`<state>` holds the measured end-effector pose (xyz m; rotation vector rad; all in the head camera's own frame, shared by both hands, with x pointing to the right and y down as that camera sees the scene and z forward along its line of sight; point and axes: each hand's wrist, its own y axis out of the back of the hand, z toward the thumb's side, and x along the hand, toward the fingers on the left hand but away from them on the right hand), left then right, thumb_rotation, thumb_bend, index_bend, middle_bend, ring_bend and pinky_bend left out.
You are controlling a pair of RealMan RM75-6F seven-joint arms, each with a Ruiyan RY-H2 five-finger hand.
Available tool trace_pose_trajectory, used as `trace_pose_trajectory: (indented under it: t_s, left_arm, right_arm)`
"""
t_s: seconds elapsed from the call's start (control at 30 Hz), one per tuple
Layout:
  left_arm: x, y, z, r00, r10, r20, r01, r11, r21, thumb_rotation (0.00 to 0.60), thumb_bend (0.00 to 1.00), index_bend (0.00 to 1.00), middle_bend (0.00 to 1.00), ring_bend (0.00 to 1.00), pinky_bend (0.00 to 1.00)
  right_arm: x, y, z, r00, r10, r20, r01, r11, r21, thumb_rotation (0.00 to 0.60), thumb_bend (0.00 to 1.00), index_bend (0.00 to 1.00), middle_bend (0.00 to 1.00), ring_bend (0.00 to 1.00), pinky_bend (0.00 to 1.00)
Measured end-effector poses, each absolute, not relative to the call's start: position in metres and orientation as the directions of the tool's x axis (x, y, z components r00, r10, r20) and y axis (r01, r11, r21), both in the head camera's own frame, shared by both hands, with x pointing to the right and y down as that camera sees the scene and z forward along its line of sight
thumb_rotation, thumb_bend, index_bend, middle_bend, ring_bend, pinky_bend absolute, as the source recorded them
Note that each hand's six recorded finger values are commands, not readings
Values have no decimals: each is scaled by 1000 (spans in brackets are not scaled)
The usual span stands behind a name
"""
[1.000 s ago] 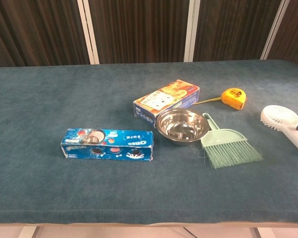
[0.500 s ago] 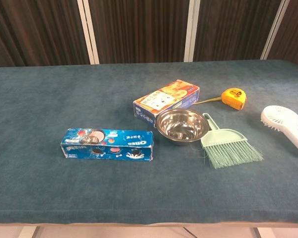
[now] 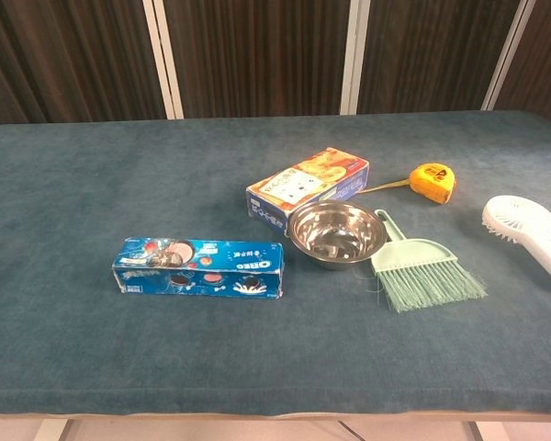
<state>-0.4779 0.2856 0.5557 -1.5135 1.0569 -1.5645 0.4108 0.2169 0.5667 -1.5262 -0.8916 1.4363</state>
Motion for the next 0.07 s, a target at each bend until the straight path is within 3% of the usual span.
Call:
trace_pose_trajectory:
  t_s: [0.07]
  left_arm:
    - [-478, 286, 555, -62, -903, 424, -56, -421, -905, 600, 84, 0, 0, 0, 41]
  right_arm:
    - [411, 219, 571, 84, 902, -424, -55, -420, -906, 600, 420, 0, 0, 0, 0]
